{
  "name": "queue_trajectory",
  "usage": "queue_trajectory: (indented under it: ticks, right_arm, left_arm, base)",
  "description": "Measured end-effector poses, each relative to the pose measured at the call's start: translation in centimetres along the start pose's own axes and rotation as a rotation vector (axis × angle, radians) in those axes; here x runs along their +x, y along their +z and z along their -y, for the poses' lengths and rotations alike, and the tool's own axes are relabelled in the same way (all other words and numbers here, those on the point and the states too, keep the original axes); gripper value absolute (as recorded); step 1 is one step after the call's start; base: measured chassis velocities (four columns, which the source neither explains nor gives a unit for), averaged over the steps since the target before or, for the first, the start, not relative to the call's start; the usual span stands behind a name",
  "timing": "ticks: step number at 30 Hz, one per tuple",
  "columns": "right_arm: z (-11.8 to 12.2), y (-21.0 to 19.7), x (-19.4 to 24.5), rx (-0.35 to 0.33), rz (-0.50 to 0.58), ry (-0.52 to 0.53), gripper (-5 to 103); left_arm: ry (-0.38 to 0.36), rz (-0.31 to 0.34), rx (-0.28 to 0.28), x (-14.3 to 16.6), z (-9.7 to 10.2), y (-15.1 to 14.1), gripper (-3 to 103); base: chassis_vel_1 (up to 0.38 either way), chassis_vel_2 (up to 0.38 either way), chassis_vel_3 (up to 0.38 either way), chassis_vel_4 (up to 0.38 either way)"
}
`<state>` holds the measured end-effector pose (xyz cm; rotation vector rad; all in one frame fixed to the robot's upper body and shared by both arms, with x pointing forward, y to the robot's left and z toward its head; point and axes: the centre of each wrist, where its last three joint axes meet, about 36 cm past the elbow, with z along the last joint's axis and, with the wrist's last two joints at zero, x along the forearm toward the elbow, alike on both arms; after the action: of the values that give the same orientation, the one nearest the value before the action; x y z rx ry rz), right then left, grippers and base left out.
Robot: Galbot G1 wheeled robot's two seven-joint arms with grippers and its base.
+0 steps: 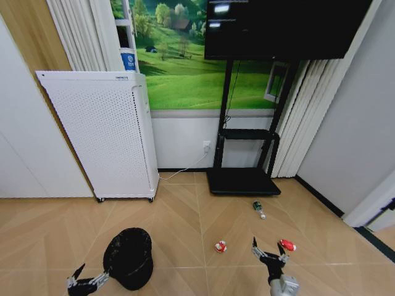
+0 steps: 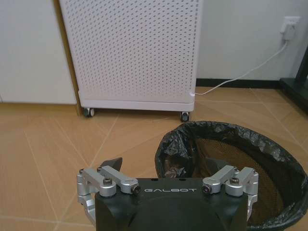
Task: Pick up the trash bin and place the garbage on the floor into it.
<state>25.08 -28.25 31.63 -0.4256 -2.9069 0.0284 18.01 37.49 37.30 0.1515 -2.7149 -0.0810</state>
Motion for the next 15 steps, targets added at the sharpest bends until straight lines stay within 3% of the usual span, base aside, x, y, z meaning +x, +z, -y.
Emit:
queue_trajectory:
  ticks: [1, 3, 4, 7, 8, 10, 11, 13, 15]
  right_arm:
    - [0.3, 0.1, -0.1, 0.001, -0.002, 0.002, 100]
    - [0.6, 0.2, -0.2, -0.002, -0.006, 0.005, 100]
    - [0.6, 0.2, -0.2, -0.002, -0.006, 0.005, 100]
    - [0.5, 0.2, -0.2, -0.004, -0.009, 0.001, 100]
    - [0.5, 0.2, -0.2, -0.004, -0.009, 0.001, 100]
    - [0.6, 0.2, -0.2, -0.002, -0.009, 0.0, 100]
    - [0.6, 0.2, -0.2, -0.002, -0.009, 0.0, 100]
    - [0.7, 0.2, -0.1, 0.001, -0.01, 0.0, 100]
    - [0.7, 0.1, -0.1, 0.002, -0.01, -0.001, 100]
  left_arm:
    - [0.012, -0.014, 0.011, -0.1, -0.9, -0.1, 97]
    - [0.017, -0.048, 0.127, -1.0, -1.9, 0.2, 97]
    - [0.017, -0.048, 0.127, -1.0, -1.9, 0.2, 97]
    - [-0.001, -0.088, 0.305, -3.7, -1.7, 1.6, 95]
    - [-0.001, -0.088, 0.305, -3.7, -1.7, 1.6, 95]
    - [-0.006, -0.095, 0.384, -5.2, -1.5, 1.6, 92]
    - [-0.006, -0.095, 0.384, -5.2, -1.5, 1.6, 92]
    - [-0.012, -0.11, 0.461, -6.8, -1.3, 1.6, 91]
    - [-0.013, -0.118, 0.487, -7.4, -1.3, 1.6, 90]
  base:
    - [0.0, 0.0, 0.0, 0.0]
    - [0.0, 0.0, 0.0, 0.0]
    - [0.0, 0.0, 0.0, 0.0]
    - [0.0, 0.0, 0.0, 0.0]
    - [0.0, 0.0, 0.0, 0.0]
    - [0.0, 0.0, 0.0, 0.0]
    - [0.0, 0.0, 0.0, 0.0]
    - [0.0, 0.0, 0.0, 0.0]
    - [0.0, 0.0, 0.0, 0.0]
